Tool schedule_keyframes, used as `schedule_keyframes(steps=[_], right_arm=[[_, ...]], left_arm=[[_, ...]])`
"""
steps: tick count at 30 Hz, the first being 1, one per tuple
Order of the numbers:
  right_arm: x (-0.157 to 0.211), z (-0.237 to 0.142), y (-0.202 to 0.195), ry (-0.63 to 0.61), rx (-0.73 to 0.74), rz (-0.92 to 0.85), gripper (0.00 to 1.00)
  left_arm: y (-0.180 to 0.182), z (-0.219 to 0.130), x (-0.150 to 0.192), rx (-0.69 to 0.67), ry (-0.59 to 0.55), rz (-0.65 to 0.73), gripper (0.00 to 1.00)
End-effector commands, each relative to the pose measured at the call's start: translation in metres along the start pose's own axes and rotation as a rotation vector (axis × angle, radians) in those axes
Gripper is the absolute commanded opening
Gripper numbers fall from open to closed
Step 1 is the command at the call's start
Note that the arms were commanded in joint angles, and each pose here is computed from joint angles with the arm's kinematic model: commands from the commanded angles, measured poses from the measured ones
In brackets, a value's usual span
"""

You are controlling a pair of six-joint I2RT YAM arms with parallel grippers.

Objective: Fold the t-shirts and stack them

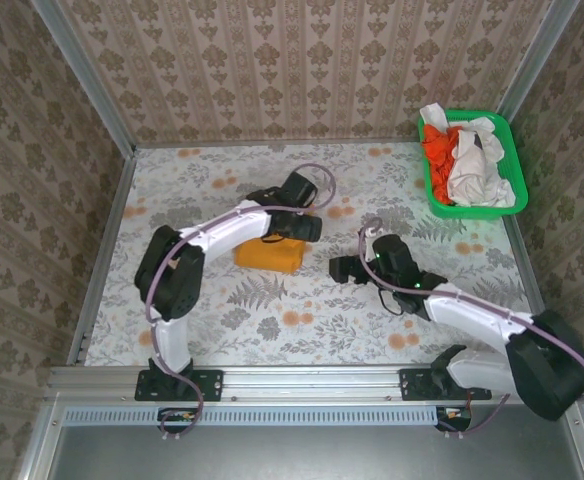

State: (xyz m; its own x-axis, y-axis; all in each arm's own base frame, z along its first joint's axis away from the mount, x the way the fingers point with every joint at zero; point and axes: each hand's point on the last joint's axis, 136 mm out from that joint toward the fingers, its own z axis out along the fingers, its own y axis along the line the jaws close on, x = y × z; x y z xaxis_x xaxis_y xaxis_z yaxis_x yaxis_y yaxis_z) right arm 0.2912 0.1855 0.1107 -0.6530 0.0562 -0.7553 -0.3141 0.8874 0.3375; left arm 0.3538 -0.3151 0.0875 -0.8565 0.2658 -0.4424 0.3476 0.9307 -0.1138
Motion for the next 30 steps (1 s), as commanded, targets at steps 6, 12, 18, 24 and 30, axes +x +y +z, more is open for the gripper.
schedule_keyframes(steps=[6, 12, 18, 24, 30], right_arm=[[-0.016, -0.016, -0.008, -0.088, 0.034, -0.088, 0.98], [-0.013, -0.015, -0.008, -0.08, 0.03, -0.084, 0.98], [-0.019, -0.016, 0.009, -0.08, -0.051, -0.111, 0.97], [-0.028, -0.011, 0.048, -0.098, -0.204, -0.192, 0.99], [-0.031, 0.002, 0.093, -0.077, -0.284, -0.312, 1.0]], left_arm=[[0.01, 0.036, 0.031, -0.175, 0.166, 0.069, 0.52], [0.031, 0.051, 0.041, -0.261, 0.219, 0.078, 0.35], [0.058, 0.058, 0.048, -0.269, 0.253, 0.04, 0.23], [0.107, 0.056, 0.05, -0.262, 0.27, 0.003, 0.22], [0.169, 0.048, 0.053, -0.253, 0.321, 0.018, 0.28]])
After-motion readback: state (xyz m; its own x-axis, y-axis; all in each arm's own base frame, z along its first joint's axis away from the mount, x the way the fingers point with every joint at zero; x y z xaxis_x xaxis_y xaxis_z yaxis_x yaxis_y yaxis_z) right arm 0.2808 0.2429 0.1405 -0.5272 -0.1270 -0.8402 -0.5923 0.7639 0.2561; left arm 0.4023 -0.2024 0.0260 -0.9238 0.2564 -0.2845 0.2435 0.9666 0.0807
